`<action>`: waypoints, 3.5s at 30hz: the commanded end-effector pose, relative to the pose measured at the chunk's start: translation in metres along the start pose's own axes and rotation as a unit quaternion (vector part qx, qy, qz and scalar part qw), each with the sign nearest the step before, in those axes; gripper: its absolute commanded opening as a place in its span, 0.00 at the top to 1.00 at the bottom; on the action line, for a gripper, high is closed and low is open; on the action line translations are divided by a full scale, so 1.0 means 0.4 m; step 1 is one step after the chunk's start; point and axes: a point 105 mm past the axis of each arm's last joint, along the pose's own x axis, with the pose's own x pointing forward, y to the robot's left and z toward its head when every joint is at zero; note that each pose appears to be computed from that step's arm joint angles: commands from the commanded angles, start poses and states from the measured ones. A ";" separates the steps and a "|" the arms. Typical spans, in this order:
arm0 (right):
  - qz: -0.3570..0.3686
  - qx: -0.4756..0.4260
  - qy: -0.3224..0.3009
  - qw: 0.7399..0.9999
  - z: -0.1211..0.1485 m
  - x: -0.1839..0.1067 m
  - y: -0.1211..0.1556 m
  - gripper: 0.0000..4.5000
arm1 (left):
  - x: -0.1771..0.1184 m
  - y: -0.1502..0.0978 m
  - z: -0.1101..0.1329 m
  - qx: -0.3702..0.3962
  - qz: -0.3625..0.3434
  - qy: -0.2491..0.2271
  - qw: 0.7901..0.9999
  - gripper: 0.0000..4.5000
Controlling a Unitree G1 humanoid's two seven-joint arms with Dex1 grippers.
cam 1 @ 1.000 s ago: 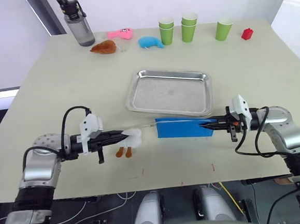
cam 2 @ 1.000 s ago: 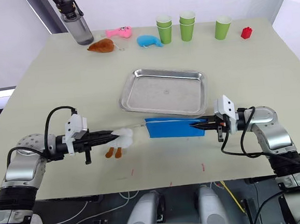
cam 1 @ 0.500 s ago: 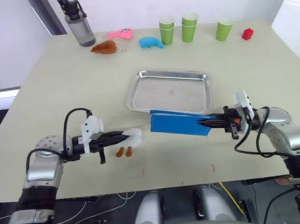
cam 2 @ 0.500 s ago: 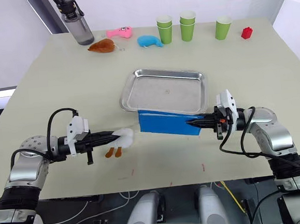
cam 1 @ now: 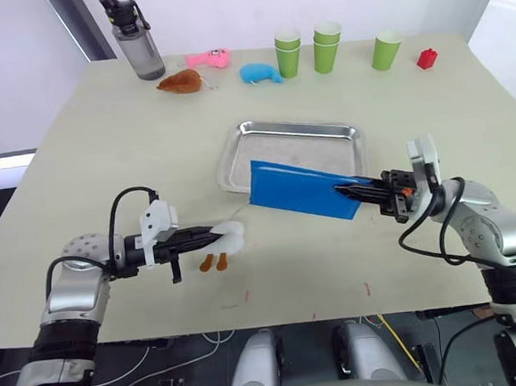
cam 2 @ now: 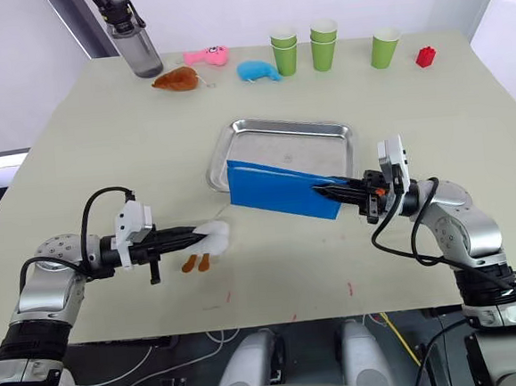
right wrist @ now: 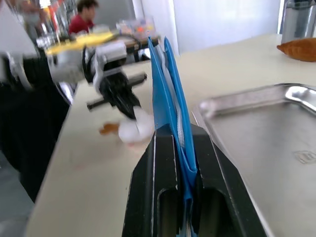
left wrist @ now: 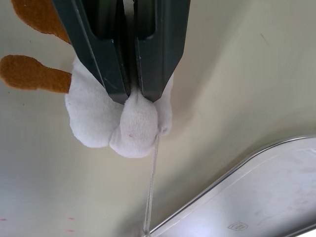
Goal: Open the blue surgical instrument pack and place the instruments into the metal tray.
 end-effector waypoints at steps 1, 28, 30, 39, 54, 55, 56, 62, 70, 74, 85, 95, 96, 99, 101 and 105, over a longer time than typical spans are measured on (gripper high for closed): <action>0.021 -0.055 0.018 0.998 0.007 0.004 0.011 1.00 | -0.037 -0.006 -0.048 -0.032 0.003 0.040 0.999 0.99; 0.052 -0.091 0.064 0.993 -0.039 0.042 0.029 1.00 | -0.138 0.052 0.111 0.000 -0.016 0.030 0.999 0.01; 0.053 -0.090 0.065 0.992 -0.042 0.041 0.030 1.00 | -0.137 0.058 0.136 0.004 -0.014 0.013 1.000 0.01; 0.064 -0.089 0.073 0.991 -0.051 0.050 0.030 1.00 | -0.053 0.062 0.212 0.048 -0.028 -0.036 0.998 0.01; 0.067 -0.091 0.070 0.991 -0.043 0.061 0.025 1.00 | 0.085 0.054 0.194 0.097 -0.073 -0.048 0.991 0.01; 0.067 -0.092 0.070 0.991 -0.042 0.061 0.025 1.00 | 0.091 0.054 0.192 0.097 -0.077 -0.049 0.991 0.01; 0.066 -0.092 0.069 0.991 -0.042 0.061 0.026 1.00 | 0.099 0.053 0.191 0.097 -0.081 -0.051 0.991 0.01; 0.064 -0.091 0.070 0.991 -0.041 0.059 0.029 1.00 | 0.132 0.018 0.188 0.076 -0.132 -0.068 0.986 0.06; 0.060 -0.086 0.071 0.992 -0.039 0.051 0.030 1.00 | 0.135 -0.012 0.160 0.053 -0.160 -0.065 0.984 0.70; 0.058 -0.084 0.076 0.992 -0.045 0.043 0.030 1.00 | 0.138 -0.016 0.160 0.048 -0.160 -0.073 0.983 0.98; 0.055 -0.049 0.083 0.994 -0.043 0.014 0.038 0.61 | 0.146 -0.023 0.163 0.041 -0.162 -0.085 0.982 1.00; 0.051 0.032 -0.024 0.998 0.098 0.003 0.098 0.01 | 0.159 -0.046 0.145 0.030 -0.197 -0.080 0.977 1.00; 0.047 0.038 -0.031 0.998 0.103 0.004 0.096 0.01 | 0.160 -0.046 0.144 0.030 -0.198 -0.079 0.976 1.00; 0.039 0.044 -0.025 0.998 0.094 0.005 0.091 0.23 | 0.168 -0.047 0.141 0.031 -0.202 -0.078 0.976 1.00; 0.046 0.057 -0.021 0.997 0.082 0.006 0.099 0.36 | 0.172 -0.046 0.140 0.032 -0.203 -0.077 0.976 1.00; 0.060 0.086 -0.015 0.994 0.056 0.007 0.113 0.70 | 0.180 -0.039 0.137 0.034 -0.200 -0.077 0.976 1.00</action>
